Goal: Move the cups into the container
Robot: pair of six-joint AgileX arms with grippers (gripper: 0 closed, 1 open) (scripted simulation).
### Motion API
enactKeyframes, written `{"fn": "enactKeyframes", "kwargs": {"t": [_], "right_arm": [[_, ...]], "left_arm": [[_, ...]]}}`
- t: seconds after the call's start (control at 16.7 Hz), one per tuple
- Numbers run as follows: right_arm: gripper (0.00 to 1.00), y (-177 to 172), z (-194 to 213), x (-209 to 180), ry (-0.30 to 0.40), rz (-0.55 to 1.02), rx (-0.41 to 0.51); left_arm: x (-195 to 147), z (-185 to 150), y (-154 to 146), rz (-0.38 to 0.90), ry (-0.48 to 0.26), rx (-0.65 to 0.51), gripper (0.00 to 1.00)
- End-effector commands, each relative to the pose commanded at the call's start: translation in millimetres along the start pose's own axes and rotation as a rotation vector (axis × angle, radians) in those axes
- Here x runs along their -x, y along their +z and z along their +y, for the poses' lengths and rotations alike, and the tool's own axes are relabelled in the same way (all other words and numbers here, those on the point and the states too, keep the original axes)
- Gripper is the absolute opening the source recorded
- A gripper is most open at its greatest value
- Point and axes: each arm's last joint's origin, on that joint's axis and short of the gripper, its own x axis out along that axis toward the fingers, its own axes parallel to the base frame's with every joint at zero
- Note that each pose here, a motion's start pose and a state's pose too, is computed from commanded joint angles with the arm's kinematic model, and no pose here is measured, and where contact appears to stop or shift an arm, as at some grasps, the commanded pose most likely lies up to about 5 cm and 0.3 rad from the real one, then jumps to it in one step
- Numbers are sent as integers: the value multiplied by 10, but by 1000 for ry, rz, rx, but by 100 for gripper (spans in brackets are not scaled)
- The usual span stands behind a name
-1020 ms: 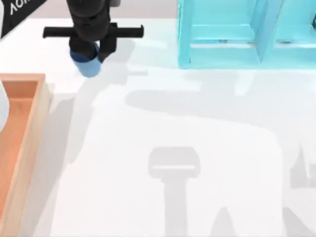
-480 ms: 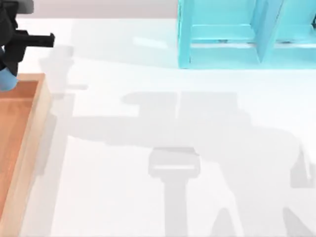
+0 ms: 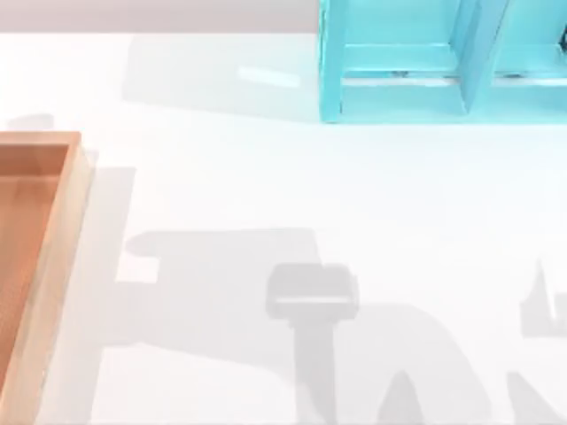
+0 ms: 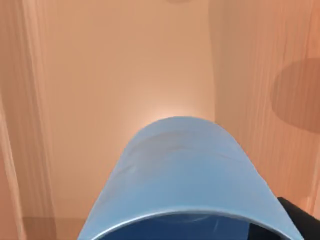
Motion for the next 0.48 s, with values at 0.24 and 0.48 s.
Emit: {"fn": "enactKeyframes", "kwargs": {"t": [0.24, 0.48], "right_arm": [[100, 0, 0, 0, 0, 0, 0], [100, 0, 0, 0, 0, 0, 0]], "left_arm": [[-38, -3, 17, -3, 3, -4, 0], [-320, 41, 27, -2, 3, -3, 0]]}}
